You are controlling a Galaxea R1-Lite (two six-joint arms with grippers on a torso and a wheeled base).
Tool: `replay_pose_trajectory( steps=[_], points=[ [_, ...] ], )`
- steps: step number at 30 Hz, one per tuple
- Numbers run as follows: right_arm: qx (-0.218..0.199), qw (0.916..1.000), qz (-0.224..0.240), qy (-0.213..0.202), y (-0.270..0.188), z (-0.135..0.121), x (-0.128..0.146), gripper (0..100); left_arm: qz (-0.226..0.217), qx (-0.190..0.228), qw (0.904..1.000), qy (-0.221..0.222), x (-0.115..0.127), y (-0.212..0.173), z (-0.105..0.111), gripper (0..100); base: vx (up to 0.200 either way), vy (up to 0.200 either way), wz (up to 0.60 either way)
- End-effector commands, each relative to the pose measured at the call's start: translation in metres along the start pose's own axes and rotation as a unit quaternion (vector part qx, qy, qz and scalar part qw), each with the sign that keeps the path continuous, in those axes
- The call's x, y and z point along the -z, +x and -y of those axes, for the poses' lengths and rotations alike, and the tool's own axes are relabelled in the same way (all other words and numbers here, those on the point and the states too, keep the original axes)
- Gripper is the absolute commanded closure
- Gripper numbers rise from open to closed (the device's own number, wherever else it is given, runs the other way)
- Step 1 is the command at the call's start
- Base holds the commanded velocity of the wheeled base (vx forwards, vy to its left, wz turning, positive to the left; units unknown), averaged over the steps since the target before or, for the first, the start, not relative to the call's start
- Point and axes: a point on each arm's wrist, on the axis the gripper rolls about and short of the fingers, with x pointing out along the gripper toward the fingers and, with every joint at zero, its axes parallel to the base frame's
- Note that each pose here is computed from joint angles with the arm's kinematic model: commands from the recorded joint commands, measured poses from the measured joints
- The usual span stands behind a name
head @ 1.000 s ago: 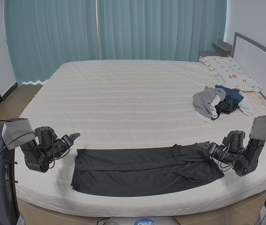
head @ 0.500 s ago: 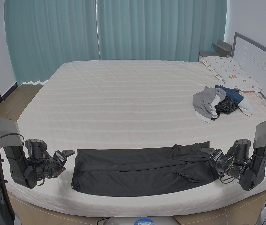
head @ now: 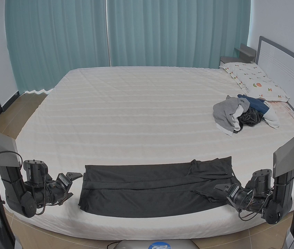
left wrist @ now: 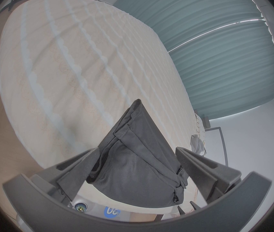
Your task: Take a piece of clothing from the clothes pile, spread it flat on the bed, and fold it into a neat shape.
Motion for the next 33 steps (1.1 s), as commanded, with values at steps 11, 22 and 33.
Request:
replay_pose_trajectory(
  steps=[11,22,33],
  points=[
    [0.001,0.9985,-0.033,-0.043,0.008,-0.010,0.034,0,0.011,0.032,0.9992,0.024,0.004,0.015,0.003,0,0.000,0.000,0.00],
    [-0.033,0.9977,-0.012,-0.057,0.034,-0.022,0.029,0,0.011,0.044,0.9986,0.028,0.004,0.017,0.004,0,0.000,0.000,0.00],
    [-0.042,0.9961,-0.003,-0.077,0.042,-0.025,0.027,0,0.005,0.050,0.9980,0.038,0.010,0.025,0.008,0,0.000,0.000,0.00]
  ],
)
